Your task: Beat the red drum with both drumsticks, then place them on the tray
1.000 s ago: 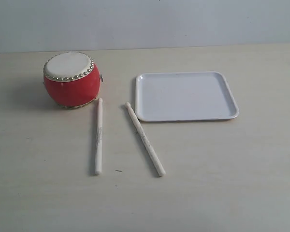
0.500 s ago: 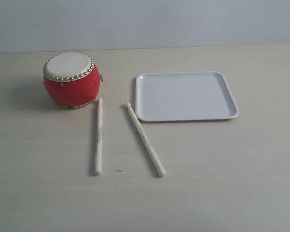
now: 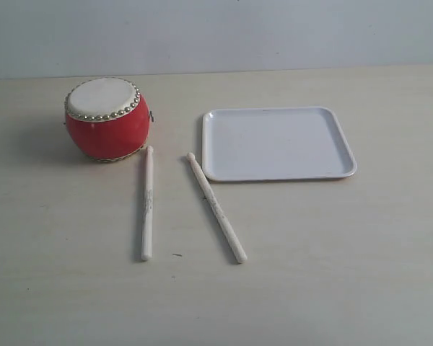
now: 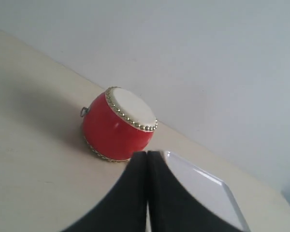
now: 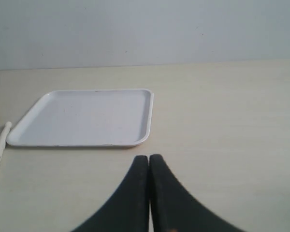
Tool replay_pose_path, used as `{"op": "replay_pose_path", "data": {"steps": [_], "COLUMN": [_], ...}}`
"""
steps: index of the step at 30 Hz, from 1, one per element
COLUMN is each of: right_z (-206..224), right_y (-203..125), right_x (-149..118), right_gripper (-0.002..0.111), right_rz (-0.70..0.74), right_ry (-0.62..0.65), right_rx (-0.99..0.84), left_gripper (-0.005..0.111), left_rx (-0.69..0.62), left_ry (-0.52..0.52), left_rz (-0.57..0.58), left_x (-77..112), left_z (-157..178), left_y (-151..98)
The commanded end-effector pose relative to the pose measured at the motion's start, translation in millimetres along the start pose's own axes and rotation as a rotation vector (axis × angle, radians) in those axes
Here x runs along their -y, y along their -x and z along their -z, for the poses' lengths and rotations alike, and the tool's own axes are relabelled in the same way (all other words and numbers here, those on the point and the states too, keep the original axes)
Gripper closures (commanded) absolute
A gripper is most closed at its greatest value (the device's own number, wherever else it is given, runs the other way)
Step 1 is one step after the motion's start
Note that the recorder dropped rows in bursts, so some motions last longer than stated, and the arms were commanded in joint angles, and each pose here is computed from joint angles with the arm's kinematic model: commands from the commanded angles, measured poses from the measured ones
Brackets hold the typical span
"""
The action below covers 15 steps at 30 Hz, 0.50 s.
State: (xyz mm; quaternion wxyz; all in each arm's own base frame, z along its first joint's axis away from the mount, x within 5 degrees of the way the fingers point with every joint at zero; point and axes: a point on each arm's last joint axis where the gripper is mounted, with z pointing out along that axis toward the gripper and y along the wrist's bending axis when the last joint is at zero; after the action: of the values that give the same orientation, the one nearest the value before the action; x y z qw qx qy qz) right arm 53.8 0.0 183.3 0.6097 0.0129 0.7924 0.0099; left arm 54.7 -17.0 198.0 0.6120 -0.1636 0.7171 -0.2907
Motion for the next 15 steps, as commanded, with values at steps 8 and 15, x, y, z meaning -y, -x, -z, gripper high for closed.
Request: {"op": "replay_pose_path", "data": {"steps": [8,15], "right_z": [0.0,0.0], "right_y": [-0.4,-0.4], "right_x": [0.3,0.3], "right_gripper": [0.108,0.108], "right_rz": [0.002,0.002], "right_ry": [-0.004,-0.004], "right_rx": [0.011,0.011], "left_gripper": [0.107,0.107], "left_rx": [0.024,0.025], "left_ry": [-0.037,-0.047], "left_rz": [0.176,0.211], "left_x": [3.3,4.1], "left_z": [0.6,0.7], "left_y": [2.2,2.4]}}
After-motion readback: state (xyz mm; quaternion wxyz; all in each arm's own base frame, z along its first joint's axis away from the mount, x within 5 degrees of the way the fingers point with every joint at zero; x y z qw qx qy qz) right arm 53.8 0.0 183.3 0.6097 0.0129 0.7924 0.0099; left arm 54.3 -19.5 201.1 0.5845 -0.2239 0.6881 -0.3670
